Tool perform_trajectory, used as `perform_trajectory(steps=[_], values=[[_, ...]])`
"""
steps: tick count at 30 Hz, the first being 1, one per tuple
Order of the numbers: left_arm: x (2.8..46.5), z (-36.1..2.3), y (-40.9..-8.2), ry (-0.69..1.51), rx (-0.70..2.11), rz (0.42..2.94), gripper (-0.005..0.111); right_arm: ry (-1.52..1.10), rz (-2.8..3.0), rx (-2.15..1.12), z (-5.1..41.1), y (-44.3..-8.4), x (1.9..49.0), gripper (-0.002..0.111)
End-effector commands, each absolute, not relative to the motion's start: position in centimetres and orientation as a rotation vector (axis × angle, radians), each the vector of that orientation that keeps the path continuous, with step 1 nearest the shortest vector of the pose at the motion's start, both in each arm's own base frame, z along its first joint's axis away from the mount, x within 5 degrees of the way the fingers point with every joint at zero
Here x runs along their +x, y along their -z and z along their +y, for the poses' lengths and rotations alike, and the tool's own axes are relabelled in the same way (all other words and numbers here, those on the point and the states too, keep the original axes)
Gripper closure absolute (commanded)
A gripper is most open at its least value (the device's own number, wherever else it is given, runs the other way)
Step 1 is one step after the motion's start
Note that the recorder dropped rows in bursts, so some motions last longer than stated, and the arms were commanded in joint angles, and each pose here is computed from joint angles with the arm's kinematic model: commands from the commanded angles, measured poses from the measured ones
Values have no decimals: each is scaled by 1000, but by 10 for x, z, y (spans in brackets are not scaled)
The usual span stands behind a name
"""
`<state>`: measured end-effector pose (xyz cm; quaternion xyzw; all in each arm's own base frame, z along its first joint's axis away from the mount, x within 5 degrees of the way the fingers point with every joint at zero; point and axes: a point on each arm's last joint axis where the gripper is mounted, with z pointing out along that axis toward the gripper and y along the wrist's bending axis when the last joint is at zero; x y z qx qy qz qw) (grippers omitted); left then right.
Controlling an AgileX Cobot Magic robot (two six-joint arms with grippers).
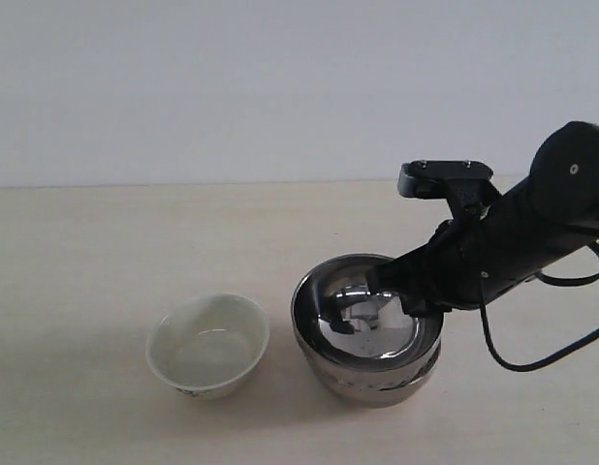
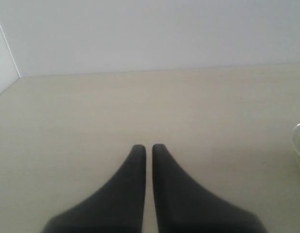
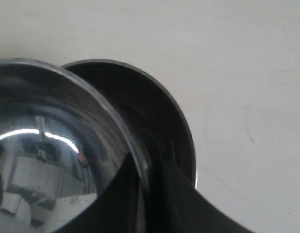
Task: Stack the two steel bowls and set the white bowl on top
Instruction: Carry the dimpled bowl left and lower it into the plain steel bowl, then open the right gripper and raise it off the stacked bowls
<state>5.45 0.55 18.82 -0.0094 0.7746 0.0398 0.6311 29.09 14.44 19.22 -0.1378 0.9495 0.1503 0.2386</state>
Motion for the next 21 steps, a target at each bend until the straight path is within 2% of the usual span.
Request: perform_trajectory(steps=[1,21], values=[[54,6,-187,-89,-31,1774,103,-396,2570,-359,145,-188,297,108],[54,6,-187,-89,-31,1774,103,-368,2569,-420,145,-179,300,108]])
